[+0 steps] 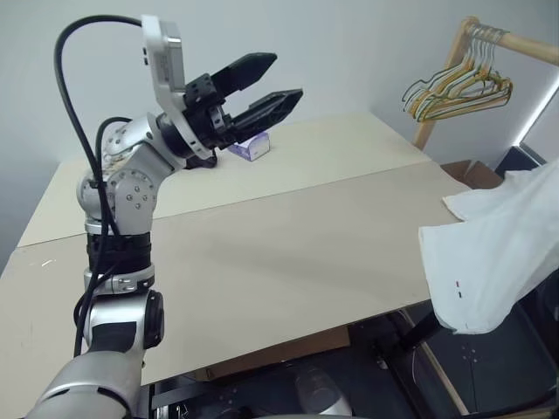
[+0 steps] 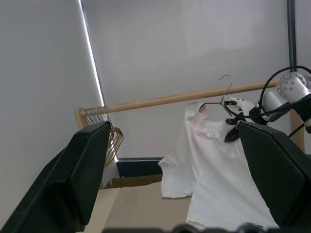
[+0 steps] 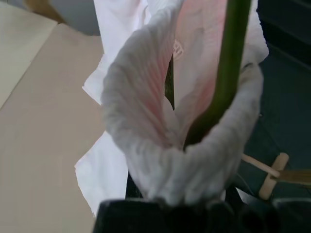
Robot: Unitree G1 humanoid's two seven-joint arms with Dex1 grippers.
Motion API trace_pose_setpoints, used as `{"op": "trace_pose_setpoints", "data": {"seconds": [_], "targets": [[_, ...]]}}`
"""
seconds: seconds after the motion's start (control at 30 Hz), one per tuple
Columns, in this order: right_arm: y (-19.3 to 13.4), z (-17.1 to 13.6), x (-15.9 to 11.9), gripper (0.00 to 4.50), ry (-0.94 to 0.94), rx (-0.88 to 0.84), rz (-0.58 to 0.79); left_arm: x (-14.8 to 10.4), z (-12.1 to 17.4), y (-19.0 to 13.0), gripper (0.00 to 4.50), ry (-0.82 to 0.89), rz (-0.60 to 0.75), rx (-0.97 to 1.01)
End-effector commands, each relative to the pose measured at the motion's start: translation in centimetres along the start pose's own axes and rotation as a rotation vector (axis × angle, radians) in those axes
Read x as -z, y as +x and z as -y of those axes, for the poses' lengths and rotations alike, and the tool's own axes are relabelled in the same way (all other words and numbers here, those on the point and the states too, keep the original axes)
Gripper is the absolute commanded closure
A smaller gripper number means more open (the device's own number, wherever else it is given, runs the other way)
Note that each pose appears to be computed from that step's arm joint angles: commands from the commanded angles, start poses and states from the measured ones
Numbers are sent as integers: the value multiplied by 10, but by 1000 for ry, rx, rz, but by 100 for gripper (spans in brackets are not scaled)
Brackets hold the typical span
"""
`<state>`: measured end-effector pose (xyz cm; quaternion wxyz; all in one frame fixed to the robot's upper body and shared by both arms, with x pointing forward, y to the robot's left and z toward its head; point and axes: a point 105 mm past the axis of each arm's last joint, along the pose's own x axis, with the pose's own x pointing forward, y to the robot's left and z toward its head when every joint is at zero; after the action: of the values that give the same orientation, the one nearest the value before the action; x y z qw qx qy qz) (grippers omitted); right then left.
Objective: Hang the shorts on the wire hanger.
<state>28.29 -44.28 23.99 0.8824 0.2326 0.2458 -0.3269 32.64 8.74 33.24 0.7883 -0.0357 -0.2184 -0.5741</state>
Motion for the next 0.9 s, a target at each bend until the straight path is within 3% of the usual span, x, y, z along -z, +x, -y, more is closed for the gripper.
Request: {"op": "trace_pose_setpoints", "data": {"seconds": [0.03, 0.57, 0.9], "targets": [[-11, 11, -31, 450, 49, 33, 112, -16, 5, 5, 2, 48, 26, 36], [38, 52, 3, 450, 85, 127, 31, -10, 10, 1, 2, 53, -4, 38], [37, 57, -2, 125, 104, 117, 63, -10, 12, 1, 0, 49, -13, 43]]}}
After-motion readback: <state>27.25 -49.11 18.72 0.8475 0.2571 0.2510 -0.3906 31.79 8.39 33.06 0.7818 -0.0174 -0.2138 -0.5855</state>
